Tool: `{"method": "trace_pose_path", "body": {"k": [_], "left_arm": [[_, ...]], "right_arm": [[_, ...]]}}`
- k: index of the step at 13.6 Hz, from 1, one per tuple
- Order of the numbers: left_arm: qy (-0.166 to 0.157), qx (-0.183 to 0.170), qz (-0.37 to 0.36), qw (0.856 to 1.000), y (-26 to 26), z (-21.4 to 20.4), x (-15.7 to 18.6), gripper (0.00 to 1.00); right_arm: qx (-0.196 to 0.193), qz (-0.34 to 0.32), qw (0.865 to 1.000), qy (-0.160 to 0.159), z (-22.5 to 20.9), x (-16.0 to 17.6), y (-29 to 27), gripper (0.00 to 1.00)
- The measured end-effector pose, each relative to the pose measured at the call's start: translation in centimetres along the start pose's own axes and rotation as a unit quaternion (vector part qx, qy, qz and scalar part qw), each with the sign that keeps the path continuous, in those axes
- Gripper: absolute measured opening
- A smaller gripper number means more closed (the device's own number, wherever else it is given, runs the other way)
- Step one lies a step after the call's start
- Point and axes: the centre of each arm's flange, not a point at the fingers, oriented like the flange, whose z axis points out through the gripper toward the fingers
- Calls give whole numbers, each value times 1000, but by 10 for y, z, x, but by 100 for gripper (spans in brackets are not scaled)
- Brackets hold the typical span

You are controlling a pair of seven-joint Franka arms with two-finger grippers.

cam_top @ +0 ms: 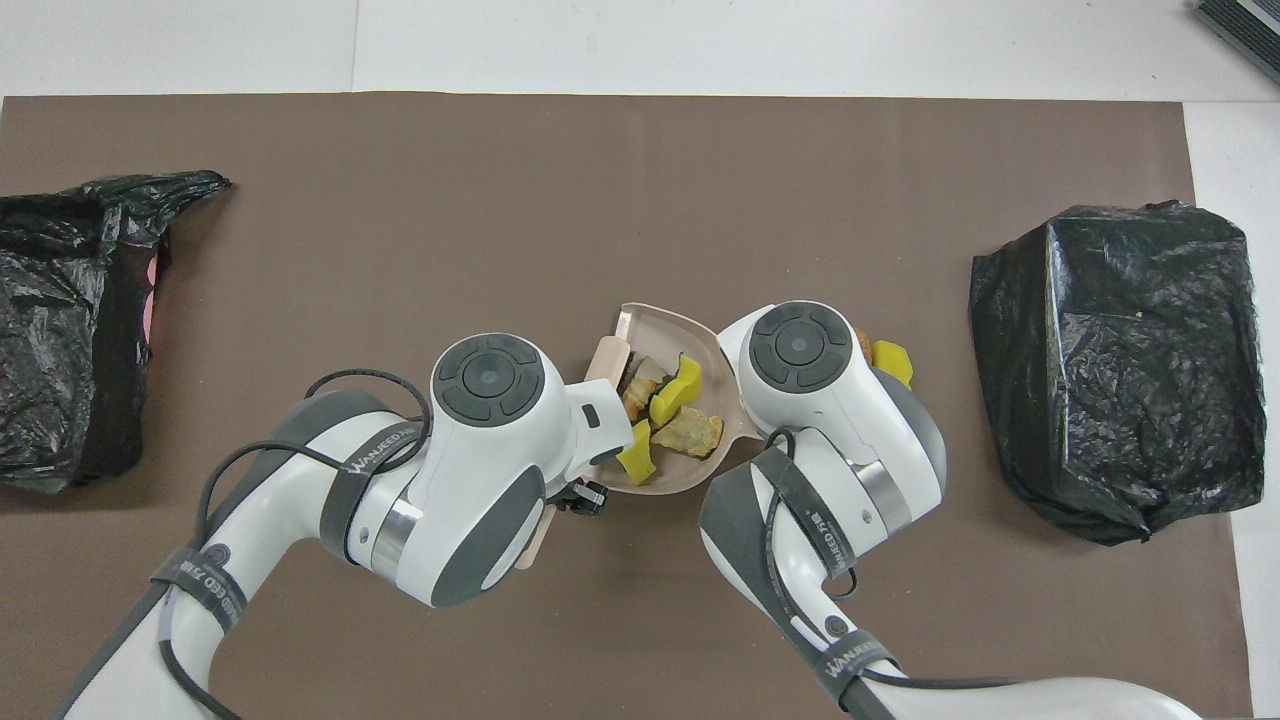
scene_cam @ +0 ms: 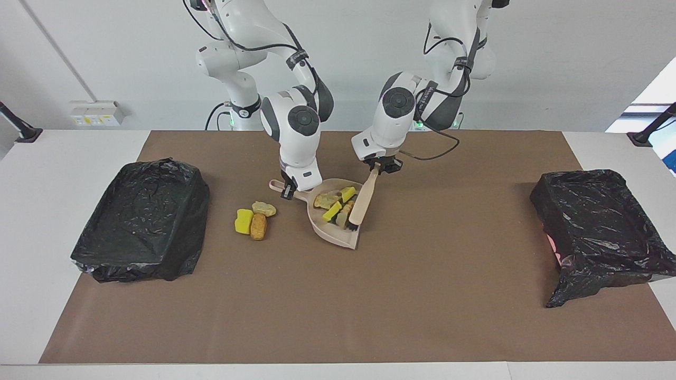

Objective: Sweep and dump trash in bin
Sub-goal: 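Sweep the bread chunk into the dustpan with the left gripper, then carry the loaded dustpan over the black bag with the right gripper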

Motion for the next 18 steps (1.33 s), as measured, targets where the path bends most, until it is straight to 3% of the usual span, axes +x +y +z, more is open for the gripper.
{"method": "trace_pose_path", "body": {"k": [4,8,11,14,18], "left_arm": [[-6,1,-71,997,-17,-21,-8,26],[-9,36,-161,986,3,-45,-39,26],[-4,54,-197,979,57,-32,-72,26],[35,48,-234,970,105,-8,-111,26],[52,55,-225,971,151,24,-180,26]], "right_arm": [[0,0,1000,0,0,0,0,32],[-1,16,1000,6,-5,-7,7,32],[-7,51,998,21,-34,-43,28,32],[-11,87,996,32,-68,-85,43,32],[-13,118,992,42,-107,-143,77,32]]}}
